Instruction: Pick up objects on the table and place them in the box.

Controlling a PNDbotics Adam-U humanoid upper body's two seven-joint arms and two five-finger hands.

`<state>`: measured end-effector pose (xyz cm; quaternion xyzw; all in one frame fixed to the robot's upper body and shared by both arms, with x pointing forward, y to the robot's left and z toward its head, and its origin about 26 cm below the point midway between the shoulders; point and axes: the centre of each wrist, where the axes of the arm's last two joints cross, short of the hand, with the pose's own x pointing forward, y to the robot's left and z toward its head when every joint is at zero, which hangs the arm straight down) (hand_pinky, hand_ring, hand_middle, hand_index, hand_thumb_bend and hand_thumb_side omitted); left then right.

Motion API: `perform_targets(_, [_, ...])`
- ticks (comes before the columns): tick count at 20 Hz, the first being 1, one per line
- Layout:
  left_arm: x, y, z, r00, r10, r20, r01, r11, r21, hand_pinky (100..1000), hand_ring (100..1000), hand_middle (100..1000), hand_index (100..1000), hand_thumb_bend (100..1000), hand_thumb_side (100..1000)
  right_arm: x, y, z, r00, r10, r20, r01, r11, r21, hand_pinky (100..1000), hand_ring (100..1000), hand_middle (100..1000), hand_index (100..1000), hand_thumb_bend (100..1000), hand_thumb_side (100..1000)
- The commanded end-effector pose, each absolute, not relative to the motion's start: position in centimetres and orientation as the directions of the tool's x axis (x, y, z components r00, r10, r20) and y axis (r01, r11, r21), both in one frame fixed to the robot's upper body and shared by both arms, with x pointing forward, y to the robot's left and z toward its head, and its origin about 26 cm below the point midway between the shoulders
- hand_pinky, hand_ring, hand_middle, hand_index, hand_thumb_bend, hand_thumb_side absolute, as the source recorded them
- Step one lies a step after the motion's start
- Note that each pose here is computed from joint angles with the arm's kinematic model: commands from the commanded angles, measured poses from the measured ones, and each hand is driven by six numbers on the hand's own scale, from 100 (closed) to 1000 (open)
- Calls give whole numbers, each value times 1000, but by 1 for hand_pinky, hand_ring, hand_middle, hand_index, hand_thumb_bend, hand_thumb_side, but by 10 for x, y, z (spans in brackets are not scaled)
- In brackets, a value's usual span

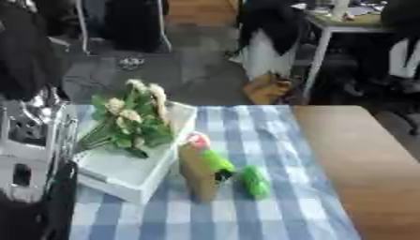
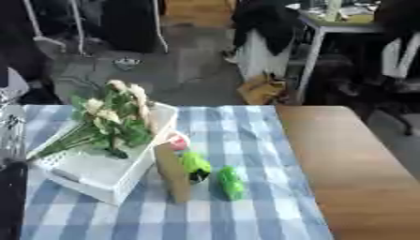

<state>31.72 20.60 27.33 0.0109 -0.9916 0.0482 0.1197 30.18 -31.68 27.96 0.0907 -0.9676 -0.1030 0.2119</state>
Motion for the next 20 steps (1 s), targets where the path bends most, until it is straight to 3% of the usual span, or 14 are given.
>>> perform_targets(1, [314,208,282,-979,-16,205,-34,996,-86,680,810,819,887,100,856,298,-316,288,-903,-214,371,-142,967,213,789,854,928,805,100,781])
perform_targets(9, [314,208,284,-979,-16,205,-35,995,-89,680,810,819,887,100,855,298,-316,290,-885,-176,431,-125,982,143,801,884,943,805,100,796])
perform_targets(14, [314,206,283,-977,-7,213,-24,997,-79,680,810,819,887,100,855,294,-319,297,-851,38,524,-59,984,-166,820,903,927,795,100,826])
perform_targets(20, [314,204,282,-975,3,223,-12,998,-68,680,810,819,887,100,856,298,-320,294,-775,355,522,-30,806,-592,828,913,923,790,100,882])
